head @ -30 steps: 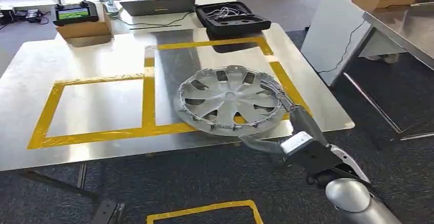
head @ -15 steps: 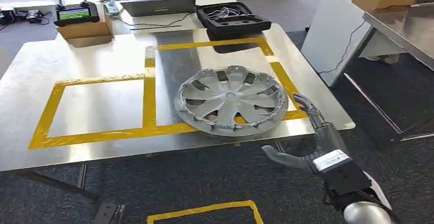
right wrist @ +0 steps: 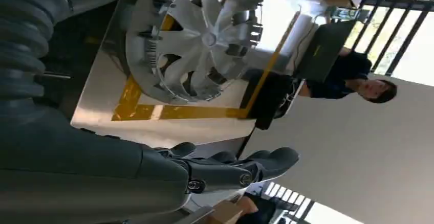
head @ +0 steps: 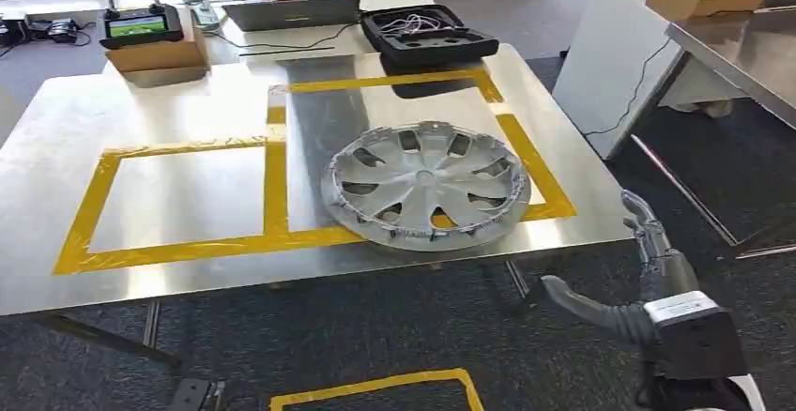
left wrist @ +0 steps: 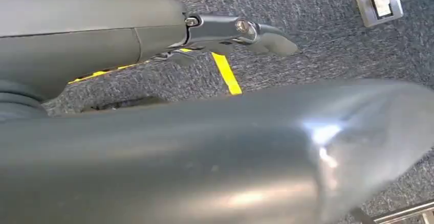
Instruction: Take the parts from the cabinet and place them on the table.
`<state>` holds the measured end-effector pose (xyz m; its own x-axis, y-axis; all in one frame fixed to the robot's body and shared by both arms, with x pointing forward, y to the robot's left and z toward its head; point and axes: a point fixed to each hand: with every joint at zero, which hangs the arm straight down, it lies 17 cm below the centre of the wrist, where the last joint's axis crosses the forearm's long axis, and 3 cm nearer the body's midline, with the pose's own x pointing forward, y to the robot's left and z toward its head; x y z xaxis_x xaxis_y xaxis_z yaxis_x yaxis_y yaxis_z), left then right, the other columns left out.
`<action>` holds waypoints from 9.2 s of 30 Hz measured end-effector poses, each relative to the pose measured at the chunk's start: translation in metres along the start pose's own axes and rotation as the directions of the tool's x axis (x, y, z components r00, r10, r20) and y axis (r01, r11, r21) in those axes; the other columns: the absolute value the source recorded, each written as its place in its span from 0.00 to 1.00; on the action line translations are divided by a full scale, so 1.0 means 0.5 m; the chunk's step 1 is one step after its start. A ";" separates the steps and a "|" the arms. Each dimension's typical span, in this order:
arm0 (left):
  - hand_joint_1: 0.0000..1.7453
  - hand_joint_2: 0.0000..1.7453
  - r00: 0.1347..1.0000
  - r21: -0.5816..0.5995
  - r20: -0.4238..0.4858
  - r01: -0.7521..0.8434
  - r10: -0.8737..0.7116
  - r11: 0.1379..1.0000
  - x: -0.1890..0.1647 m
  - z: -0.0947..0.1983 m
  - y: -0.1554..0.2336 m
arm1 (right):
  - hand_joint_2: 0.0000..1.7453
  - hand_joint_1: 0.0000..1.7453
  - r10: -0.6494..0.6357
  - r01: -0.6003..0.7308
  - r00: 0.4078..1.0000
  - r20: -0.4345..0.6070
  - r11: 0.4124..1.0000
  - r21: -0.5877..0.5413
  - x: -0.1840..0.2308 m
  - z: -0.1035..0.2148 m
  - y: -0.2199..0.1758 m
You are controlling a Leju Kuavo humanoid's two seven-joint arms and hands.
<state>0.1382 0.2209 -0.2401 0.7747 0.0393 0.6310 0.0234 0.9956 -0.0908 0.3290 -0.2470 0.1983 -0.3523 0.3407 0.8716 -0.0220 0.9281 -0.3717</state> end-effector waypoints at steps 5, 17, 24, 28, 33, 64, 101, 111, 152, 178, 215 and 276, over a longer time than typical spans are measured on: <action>0.00 0.00 1.000 0.003 -0.004 -0.005 0.005 1.000 -0.005 0.002 0.000 | 1.00 0.00 -0.002 -0.001 0.998 -0.061 0.999 -0.054 -0.025 0.020 -0.029; 0.00 0.00 1.000 0.004 -0.018 -0.010 0.010 1.000 -0.015 0.006 -0.004 | 1.00 0.00 -0.002 -0.030 0.978 -0.210 0.988 -0.149 -0.088 0.063 -0.084; 0.00 0.00 0.999 0.004 -0.031 -0.018 0.018 1.000 -0.020 0.006 -0.008 | 1.00 0.00 -0.019 -0.048 0.947 -0.320 0.979 -0.200 -0.149 0.090 -0.114; 0.00 0.00 0.999 0.014 -0.038 -0.025 0.026 1.000 -0.021 0.005 -0.009 | 1.00 0.00 -0.035 -0.074 0.906 -0.422 0.968 -0.240 -0.220 0.130 -0.135; 0.00 0.00 0.998 0.023 -0.051 -0.029 0.030 0.999 -0.025 0.004 -0.007 | 1.00 0.00 -0.096 -0.079 0.843 -0.529 0.951 -0.298 -0.305 0.183 -0.151; 0.00 0.00 0.998 -0.001 -0.065 -0.020 0.020 1.000 -0.026 0.003 -0.025 | 1.00 0.00 -0.198 -0.015 0.479 -0.855 0.972 -0.233 -0.588 0.424 0.056; 0.00 0.00 0.997 0.011 -0.077 0.004 -0.003 1.000 -0.011 -0.011 -0.013 | 1.00 0.00 -0.253 0.057 0.457 -0.853 0.965 -0.256 -0.603 0.406 0.117; 0.00 0.00 0.997 0.013 -0.072 0.008 -0.007 1.000 -0.003 -0.015 -0.011 | 1.00 0.00 -0.246 0.064 0.448 -0.860 0.968 -0.243 -0.600 0.418 0.130; 0.00 0.00 0.996 0.033 -0.093 0.004 -0.001 0.999 -0.006 -0.018 0.005 | 1.00 0.00 -0.179 0.166 0.544 -0.819 0.981 -0.104 -0.579 0.316 0.233; 0.00 0.00 0.996 0.067 -0.086 -0.011 0.016 0.998 0.031 -0.039 0.032 | 1.00 0.00 -0.183 0.186 0.507 -0.842 0.977 -0.101 -0.594 0.335 0.266; 0.00 0.00 0.997 0.064 -0.082 -0.008 0.013 0.998 0.029 -0.037 0.024 | 1.00 0.00 -0.164 0.159 0.498 -0.852 0.983 -0.096 -0.600 0.363 0.249; 0.00 0.00 0.992 0.065 -0.120 -0.023 0.030 0.998 0.022 -0.040 0.009 | 1.00 0.00 -0.060 0.181 0.097 -0.994 0.983 -0.041 -0.676 0.709 0.298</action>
<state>0.1592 0.2242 -0.2488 0.8455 0.0591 0.5306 -0.0353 0.9979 -0.0548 0.1133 -0.2773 -0.2648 0.8968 0.1269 0.4238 -0.0469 0.9799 -0.1941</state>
